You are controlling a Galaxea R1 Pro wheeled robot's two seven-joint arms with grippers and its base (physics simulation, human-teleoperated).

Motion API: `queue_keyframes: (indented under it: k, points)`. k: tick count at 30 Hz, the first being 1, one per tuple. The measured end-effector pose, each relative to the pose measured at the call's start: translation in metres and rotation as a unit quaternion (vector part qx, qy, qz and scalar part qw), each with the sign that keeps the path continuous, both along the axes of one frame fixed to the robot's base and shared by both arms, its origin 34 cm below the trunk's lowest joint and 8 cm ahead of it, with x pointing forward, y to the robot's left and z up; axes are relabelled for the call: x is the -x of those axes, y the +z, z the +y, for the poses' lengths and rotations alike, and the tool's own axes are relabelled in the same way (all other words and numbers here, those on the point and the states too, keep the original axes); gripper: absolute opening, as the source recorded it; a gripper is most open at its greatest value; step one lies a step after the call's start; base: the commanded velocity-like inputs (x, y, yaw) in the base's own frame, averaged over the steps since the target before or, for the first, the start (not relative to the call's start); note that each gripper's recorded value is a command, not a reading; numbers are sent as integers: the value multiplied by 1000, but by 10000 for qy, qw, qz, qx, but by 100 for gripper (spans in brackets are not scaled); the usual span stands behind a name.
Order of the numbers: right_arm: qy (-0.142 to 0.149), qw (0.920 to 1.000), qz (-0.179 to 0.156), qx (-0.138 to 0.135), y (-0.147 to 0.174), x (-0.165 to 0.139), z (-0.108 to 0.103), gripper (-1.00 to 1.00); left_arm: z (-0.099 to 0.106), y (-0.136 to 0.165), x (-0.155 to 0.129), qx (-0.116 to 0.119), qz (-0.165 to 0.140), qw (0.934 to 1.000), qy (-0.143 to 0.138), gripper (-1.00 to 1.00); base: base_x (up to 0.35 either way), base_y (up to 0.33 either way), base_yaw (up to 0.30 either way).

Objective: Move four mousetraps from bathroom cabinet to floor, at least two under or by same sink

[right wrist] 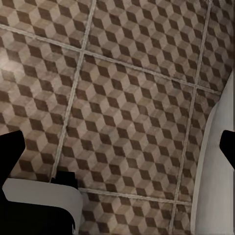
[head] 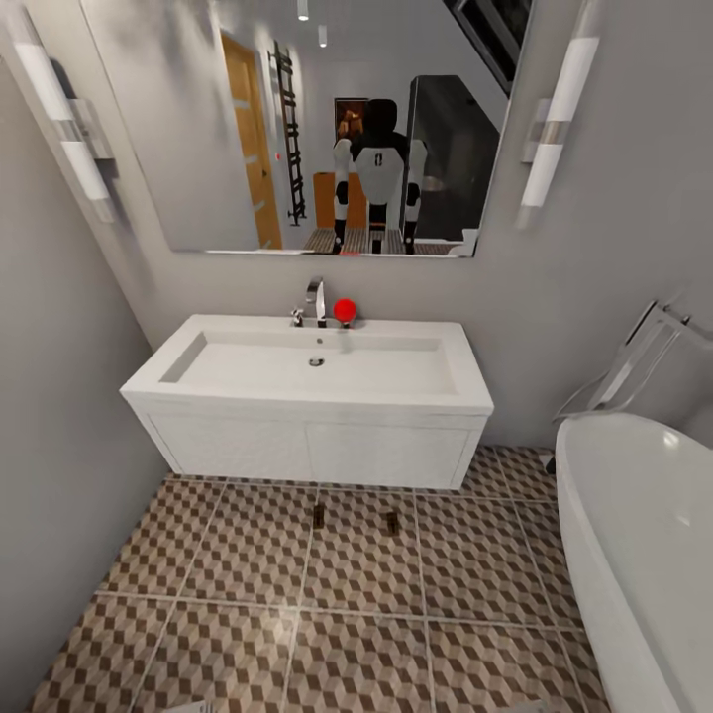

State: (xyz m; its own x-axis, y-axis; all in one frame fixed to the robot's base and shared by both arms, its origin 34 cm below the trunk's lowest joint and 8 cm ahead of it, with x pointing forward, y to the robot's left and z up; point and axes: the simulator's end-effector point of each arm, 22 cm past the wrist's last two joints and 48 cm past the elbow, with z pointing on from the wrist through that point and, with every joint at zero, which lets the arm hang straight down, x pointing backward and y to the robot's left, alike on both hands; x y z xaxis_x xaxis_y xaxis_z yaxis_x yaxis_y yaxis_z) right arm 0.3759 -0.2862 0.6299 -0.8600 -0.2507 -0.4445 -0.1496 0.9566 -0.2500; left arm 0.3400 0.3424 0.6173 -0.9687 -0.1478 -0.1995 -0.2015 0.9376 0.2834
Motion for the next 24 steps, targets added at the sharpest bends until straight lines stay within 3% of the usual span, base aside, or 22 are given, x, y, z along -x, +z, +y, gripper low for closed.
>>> queue_keyframes:
  k: [24]
  points:
    - [8, 9998, -189, 8, 10, -13, -2, 100, 0, 9, -15, 0, -192, 9998, 0, 100, 0, 0, 0]
